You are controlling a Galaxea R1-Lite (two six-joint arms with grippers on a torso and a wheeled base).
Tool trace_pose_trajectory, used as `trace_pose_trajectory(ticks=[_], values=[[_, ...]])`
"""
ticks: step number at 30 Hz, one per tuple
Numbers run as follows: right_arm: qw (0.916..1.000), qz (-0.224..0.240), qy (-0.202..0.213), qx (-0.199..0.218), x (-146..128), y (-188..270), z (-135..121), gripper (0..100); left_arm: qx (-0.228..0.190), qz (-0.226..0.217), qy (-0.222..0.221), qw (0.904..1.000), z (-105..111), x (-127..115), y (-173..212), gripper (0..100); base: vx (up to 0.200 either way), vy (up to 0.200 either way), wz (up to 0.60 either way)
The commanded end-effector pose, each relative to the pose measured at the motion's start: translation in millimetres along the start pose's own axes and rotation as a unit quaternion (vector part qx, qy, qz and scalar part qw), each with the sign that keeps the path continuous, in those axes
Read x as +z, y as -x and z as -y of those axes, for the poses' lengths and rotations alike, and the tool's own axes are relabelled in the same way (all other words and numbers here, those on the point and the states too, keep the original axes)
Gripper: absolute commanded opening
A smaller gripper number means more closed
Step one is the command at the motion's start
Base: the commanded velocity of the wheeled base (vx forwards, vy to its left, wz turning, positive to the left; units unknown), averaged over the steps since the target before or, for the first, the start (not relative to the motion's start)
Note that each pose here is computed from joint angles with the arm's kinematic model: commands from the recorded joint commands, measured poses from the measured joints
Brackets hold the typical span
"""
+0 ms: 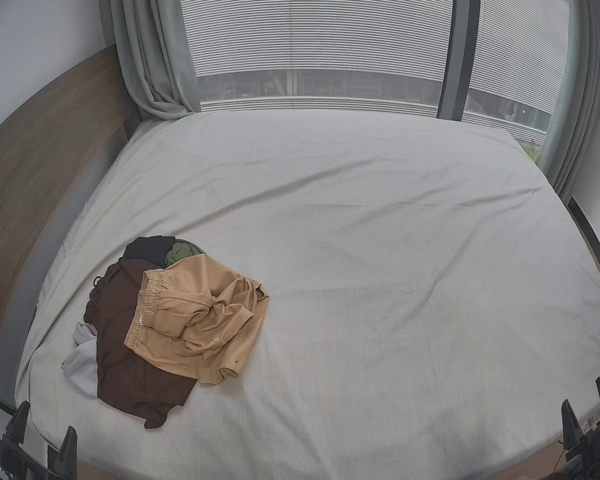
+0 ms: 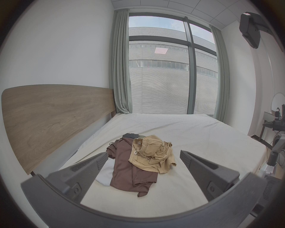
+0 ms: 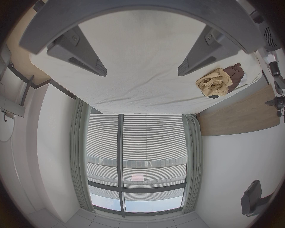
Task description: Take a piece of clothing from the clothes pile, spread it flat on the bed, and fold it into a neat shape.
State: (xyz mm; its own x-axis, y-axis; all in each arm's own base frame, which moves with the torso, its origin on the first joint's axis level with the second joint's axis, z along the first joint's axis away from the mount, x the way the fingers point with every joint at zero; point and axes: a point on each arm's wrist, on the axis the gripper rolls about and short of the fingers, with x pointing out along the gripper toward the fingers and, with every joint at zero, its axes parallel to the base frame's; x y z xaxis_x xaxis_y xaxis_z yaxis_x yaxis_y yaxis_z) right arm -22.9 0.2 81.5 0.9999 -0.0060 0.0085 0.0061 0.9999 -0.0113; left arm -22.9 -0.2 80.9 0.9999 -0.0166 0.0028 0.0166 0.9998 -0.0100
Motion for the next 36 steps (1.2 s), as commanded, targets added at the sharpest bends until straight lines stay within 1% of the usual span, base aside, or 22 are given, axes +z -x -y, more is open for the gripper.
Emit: trace_pose_trajectory(ticks=[1, 20, 21, 22, 23, 24, 25, 26, 28, 29, 30, 31, 33, 34, 36], values=[[1.0, -0.001, 0.0, 0.0, -5, 0, 0, 100, 0.0, -0.002, -0.001, 1.0, 0, -5, 0, 100, 0.0, 0.0, 0.0], [1.0, -0.001, 0.0, 0.0, -5, 0, 0, 100, -0.002, 0.0, -0.007, 1.0, 0, -5, 0, 100, 0.0, 0.0, 0.0], [1.0, -0.001, 0.0, 0.0, -5, 0, 0, 100, -0.001, 0.01, -0.001, 0.9999, 0, -3, 0, 100, 0.0, 0.0, 0.0], [1.0, -0.001, 0.0, 0.0, -5, 0, 0, 100, 0.0, 0.031, 0.001, 0.9995, 0, 8, 2, 100, 0.0, 0.0, 0.0], [1.0, -0.001, 0.0, 0.0, -5, 0, 0, 100, 0.002, 0.069, 0.004, 0.9976, 1, 30, 7, 100, 0.0, 0.0, 0.0], [1.0, -0.001, 0.0, 0.0, -5, 0, 0, 100, 0.002, 0.072, 0.004, 0.9974, 1, 33, 7, 100, 0.0, 0.0, 0.0], [1.0, -0.001, 0.0, 0.0, -5, 0, 0, 100, -0.001, 0.078, 0.004, 0.997, 1, 57, 6, 100, 0.0, 0.0, 0.0], [1.0, -0.001, 0.0, 0.0, -5, 0, 0, 100, -0.003, 0.067, 0.002, 0.9978, 1, 61, 2, 100, 0.0, 0.0, 0.0], [1.0, -0.001, 0.0, 0.0, -5, 0, 0, 100, -0.003, 0.067, 0.002, 0.9978, 1, 61, 2, 100, 0.0, 0.0, 0.0], [1.0, -0.001, -0.001, 0.0, -5, 0, 0, 100, -0.029, 0.023, 0.008, 0.9993, 1, 67, -13, 100, 0.0, 0.0, 0.0], [1.0, -0.001, -0.002, -0.001, -5, 0, 0, 100, -0.043, 0.012, 0.015, 0.9989, 1, 69, -19, 100, 0.0, 0.0, 0.0], [1.0, -0.001, -0.002, -0.001, -5, 0, 0, 100, -0.052, 0.01, 0.028, 0.9982, 1, 74, -23, 100, 0.0, 0.0, 0.0], [1.0, -0.001, -0.002, -0.001, -5, 0, 0, 100, -0.064, 0.001, 0.07, 0.9955, 2, 89, -33, 100, 0.0, 0.0, 0.0], [1.0, -0.001, -0.002, 0.0, -5, 0, 0, 100, -0.066, -0.002, 0.076, 0.9949, 2, 91, -35, 100, 0.0, 0.0, 0.0], [1.0, -0.001, -0.002, -0.001, -5, 0, 0, 100, -0.072, -0.028, 0.104, 0.9916, 4, 99, -48, 100, 0.0, 0.0, 0.0]])
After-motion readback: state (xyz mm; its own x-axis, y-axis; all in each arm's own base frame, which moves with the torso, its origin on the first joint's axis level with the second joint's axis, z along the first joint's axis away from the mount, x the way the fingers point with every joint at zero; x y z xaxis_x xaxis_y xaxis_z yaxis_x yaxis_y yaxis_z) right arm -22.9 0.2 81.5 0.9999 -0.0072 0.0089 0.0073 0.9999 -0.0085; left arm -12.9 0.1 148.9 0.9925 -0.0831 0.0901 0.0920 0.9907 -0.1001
